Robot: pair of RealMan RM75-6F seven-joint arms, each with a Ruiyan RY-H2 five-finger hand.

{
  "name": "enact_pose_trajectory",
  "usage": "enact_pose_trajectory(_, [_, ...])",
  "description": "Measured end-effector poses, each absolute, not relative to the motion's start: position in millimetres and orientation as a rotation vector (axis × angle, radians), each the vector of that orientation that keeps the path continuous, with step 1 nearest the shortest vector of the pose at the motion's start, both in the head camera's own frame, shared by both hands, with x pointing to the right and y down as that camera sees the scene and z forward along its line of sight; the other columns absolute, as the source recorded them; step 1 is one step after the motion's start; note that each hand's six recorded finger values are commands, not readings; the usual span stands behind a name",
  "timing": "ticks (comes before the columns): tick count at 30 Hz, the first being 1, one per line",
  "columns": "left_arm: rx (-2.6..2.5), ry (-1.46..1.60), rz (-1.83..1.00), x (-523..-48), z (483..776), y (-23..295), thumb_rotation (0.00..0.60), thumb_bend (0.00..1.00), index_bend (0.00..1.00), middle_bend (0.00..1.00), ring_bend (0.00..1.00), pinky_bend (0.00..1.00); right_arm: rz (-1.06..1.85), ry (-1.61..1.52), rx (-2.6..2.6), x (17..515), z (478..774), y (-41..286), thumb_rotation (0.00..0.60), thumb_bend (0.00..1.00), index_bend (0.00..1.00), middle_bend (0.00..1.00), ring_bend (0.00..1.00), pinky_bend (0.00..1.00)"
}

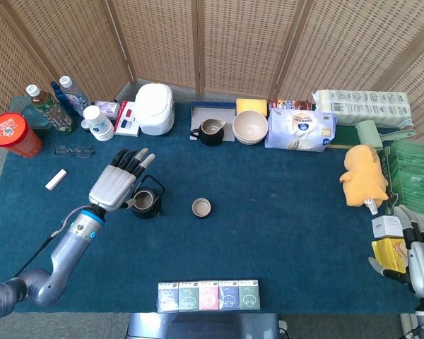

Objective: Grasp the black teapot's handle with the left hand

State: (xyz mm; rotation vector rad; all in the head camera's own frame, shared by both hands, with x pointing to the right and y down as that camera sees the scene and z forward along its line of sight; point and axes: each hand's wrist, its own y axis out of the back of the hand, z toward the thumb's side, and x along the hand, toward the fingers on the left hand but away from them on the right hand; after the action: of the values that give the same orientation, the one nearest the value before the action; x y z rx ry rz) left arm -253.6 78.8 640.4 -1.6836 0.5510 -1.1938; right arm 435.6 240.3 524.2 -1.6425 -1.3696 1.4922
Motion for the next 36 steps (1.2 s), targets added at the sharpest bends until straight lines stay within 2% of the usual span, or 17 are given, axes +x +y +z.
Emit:
enact_pose_trajectory(12, [-1.705,0.474,-1.242,-213,666,53,0.600,0.13,0.00,0.00,0.00,0.05,1.543,-1.398,-1.619,447,530,237,0.600,0.00,0.00,0.00,0.00,0.00])
enact_pose_trajectory(14, [-1.689,0.445,-1.254,-211,671,50,0.600,0.13,0.00,0.00,0.00,0.09,1.551,-1.404,-1.614,449,531,237,0.600,0.00,0.00,0.00,0.00,0.00])
enact_pose_trajectory(17, [-1.700,0.423,-1.281,-212,678,49,0.600,0.13,0.00,0.00,0.02,0.21,1.561,-1.409,-1.607,452,532,236,0.600,0.00,0.00,0.00,0.00,0.00])
enact_pose_trajectory(21, [-1.710,0.403,-1.317,-213,688,45,0.600,0.13,0.04,0.05,0.10,0.31,1.576,-1.405,-1.607,454,536,235,0.600,0.00,0.00,0.00,0.00,0.00])
enact_pose_trajectory(31, [-1.717,0.375,-1.334,-198,703,41,0.600,0.14,0.09,0.07,0.13,0.37,1.584,-1.397,-1.607,452,539,235,0.600,0.00,0.00,0.00,0.00,0.00])
enact_pose_trajectory(36, [-1.721,0.368,-1.332,-189,706,41,0.600,0.19,0.13,0.10,0.24,0.47,1.588,-1.396,-1.608,453,541,235,0.600,0.00,0.00,0.00,0.00,0.00])
